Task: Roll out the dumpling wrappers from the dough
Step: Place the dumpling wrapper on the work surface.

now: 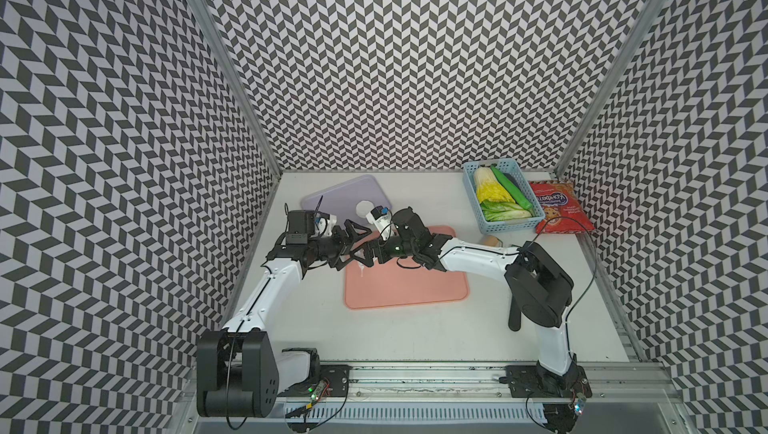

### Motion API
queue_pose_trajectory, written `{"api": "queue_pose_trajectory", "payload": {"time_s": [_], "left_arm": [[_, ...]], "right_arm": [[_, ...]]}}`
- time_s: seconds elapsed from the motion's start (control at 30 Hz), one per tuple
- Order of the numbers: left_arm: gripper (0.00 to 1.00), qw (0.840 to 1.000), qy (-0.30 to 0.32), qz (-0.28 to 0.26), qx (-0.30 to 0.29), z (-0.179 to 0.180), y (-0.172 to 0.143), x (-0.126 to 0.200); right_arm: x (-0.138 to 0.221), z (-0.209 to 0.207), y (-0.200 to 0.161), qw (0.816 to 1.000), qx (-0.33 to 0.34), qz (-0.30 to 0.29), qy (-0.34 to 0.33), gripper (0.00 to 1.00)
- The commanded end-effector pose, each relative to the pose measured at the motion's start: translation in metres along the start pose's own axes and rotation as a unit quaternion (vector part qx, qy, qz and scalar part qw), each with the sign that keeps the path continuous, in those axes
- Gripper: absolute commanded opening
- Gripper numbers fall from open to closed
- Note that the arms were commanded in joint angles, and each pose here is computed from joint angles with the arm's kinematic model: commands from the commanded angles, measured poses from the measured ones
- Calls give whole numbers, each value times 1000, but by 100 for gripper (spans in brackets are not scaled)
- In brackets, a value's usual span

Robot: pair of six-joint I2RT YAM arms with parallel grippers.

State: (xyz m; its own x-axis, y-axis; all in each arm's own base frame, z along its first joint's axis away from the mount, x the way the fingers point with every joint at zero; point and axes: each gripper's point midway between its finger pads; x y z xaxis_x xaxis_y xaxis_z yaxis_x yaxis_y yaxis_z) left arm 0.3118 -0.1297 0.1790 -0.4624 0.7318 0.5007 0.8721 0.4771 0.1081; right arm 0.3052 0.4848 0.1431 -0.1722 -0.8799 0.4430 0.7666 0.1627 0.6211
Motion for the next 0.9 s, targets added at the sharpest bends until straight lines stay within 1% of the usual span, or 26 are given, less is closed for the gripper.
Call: {"api": "queue_pose_trajectory", "payload": {"time_s": [0.0, 0.13, 0.33, 0.43, 0.57, 0.7, 0.8, 0.87], "left_arm": [[100, 1000, -24, -5, -18, -17, 6, 4], [100, 999, -27, -7, -18, -19, 7, 5], [100, 999, -20, -12, -22, -17, 8, 7], [100, 1000, -15, -12, -19, -12, 7, 6], [100, 999, 8, -28, -30, -7, 12, 10], [100, 995, 47, -62, -66, -5, 26, 20], [100, 990, 61, -88, -89, -7, 34, 25], [100, 989, 55, -97, -99, -10, 37, 26]], "right_arm": [[-7, -22, -6, 999, -8, 9, -35, 100], [-4, -35, -13, 998, -15, 18, -56, 100], [12, -50, -18, 997, -24, 14, -77, 100], [18, -46, -14, 997, -17, 9, -78, 100], [31, -25, -1, 999, 1, -6, -54, 100], [55, -5, 16, 998, 32, -28, -52, 100], [82, -6, 25, 994, 43, -51, -84, 100], [107, -11, 32, 991, 31, -76, -103, 100]]}}
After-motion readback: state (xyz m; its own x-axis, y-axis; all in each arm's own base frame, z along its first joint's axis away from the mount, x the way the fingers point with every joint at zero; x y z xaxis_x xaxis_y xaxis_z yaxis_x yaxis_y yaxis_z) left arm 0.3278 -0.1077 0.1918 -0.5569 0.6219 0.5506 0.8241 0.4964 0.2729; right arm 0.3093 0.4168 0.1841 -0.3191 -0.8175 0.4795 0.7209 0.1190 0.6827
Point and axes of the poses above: each gripper's point midway between its finger pads, its own x axis back along the fingers, its own z axis along the line the jaws close on, y = z × x, and after that the axes turned 3 degrees about -x, right-handed
